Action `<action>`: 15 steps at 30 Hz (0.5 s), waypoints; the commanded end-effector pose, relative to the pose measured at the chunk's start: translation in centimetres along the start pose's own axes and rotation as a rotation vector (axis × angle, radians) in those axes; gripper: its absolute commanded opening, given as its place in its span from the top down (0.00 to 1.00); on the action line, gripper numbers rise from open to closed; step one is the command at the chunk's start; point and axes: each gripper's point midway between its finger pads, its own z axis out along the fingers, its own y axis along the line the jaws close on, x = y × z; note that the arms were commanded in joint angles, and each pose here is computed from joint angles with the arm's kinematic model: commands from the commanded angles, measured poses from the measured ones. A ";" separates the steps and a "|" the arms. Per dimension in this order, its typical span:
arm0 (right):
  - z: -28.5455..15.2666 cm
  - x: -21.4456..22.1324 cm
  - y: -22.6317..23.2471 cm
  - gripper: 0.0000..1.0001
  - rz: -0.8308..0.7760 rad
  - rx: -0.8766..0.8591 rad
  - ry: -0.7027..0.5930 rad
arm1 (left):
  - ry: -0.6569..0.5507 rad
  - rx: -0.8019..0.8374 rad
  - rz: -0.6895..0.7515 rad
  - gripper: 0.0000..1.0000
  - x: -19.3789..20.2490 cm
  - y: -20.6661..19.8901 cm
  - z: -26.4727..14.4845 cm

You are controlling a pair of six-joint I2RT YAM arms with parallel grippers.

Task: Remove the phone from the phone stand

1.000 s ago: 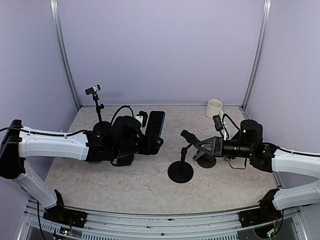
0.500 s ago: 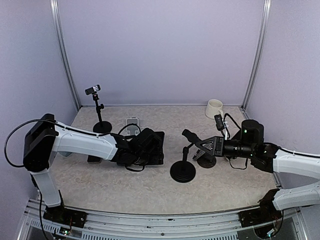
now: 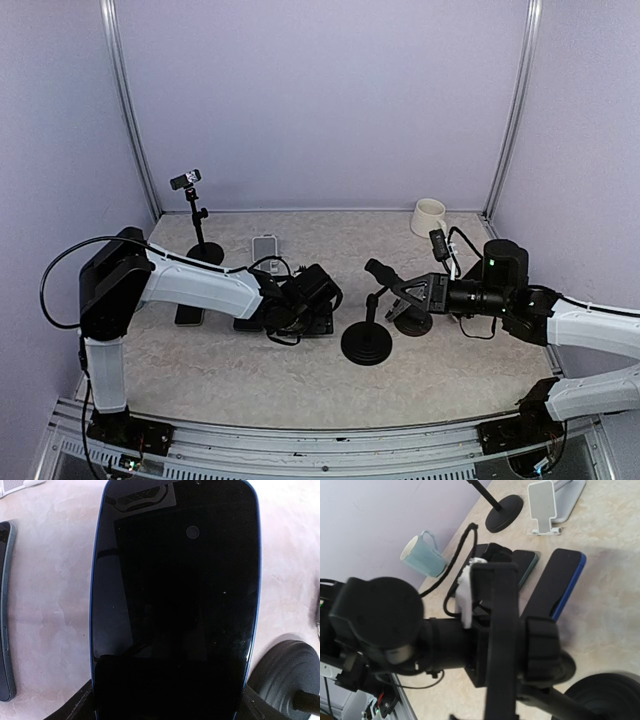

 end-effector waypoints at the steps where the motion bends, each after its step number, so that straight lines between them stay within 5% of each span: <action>1: -0.5 -2.0 1.5 1.00 -0.048 -0.042 -0.065 | -0.046 -0.047 -0.032 0.70 -1.1 -0.2 0.3; 11: -0.7 -2.1 1.7 1.00 -0.053 -0.048 -0.071 | -0.032 -0.104 -0.015 0.50 0.1 -1.1 1.3; 15: -0.8 -2.2 1.8 1.00 -0.052 -0.049 -0.074 | -0.029 -0.103 -0.022 0.29 0.2 -1.4 1.2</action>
